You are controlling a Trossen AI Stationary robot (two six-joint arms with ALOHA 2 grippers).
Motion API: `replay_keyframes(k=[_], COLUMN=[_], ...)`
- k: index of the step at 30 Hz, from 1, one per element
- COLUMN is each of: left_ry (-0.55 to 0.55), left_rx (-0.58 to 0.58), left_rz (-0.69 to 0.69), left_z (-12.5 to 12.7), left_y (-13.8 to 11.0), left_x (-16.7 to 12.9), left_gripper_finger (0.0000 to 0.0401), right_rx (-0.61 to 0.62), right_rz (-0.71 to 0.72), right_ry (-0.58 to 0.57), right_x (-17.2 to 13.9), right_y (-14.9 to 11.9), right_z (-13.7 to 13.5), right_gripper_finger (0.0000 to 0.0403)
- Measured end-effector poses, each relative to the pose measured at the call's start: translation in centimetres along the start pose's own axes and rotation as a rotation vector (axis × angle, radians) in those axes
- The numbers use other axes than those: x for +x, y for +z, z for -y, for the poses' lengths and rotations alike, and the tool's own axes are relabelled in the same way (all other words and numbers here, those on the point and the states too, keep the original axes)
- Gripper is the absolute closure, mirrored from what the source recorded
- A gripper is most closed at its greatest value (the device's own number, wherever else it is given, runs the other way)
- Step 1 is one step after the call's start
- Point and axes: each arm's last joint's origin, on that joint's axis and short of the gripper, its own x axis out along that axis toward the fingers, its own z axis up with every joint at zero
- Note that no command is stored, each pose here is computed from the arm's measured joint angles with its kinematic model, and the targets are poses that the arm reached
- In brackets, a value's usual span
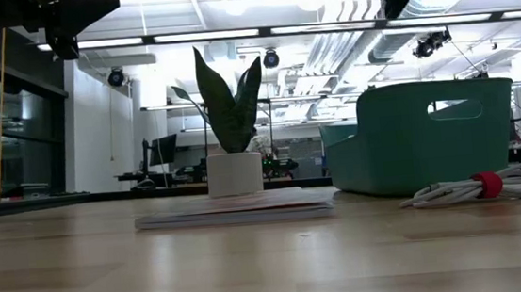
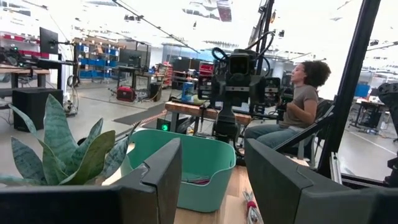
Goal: Pick and place USB-C Cables
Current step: Put the green charger cable into the green bin
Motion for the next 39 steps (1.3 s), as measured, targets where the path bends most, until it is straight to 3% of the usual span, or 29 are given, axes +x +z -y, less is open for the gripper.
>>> replay_keyframes(k=[5,9,19,24,27,34,39], left_ry=[-0.024,-0.026,-0.026,-0.085,-0.106,-0.008,-0.002], left_rx=[-0.005,-0.005,-0.005,-0.103,-0.095,-0.104,-0.206], left_rz=[0.000,0.000,0.000,-0.047,-0.169,-0.536,-0.972], left_z=[0.1,0.1,0.1,0.4,1.0,3.5,5.7], left_y=[0.0,0.0,0.0,-0.3,-0.1,0.6,0.1], left_x=[0.0,0.0,0.0,0.1,0.7,2.9,3.3], left_gripper_finger=[0.0245,0.0245,0.0245,0.0245,0.0245,0.0245,0.0245], right_rx=[-0.079,-0.067,-0.088,-0.085,-0.084,-0.084,-0.084], right_rz=[-0.099,-0.118,-0.114,-0.114,-0.112,-0.111,-0.113], right_ry=[0.000,-0.055,-0.049,-0.049,-0.049,-0.049,-0.049], right_x=[-0.1,-0.1,-0.1,-0.1,-0.1,-0.1,-0.1], right_y=[-1.0,-1.2,-1.1,-1.1,-1.1,-1.1,-1.1], right_z=[-0.5,-0.3,-0.3,-0.3,-0.3,-0.3,-0.3], right_gripper_finger=[0.0182,0.0182,0.0182,0.0182,0.0182,0.0182,0.0182])
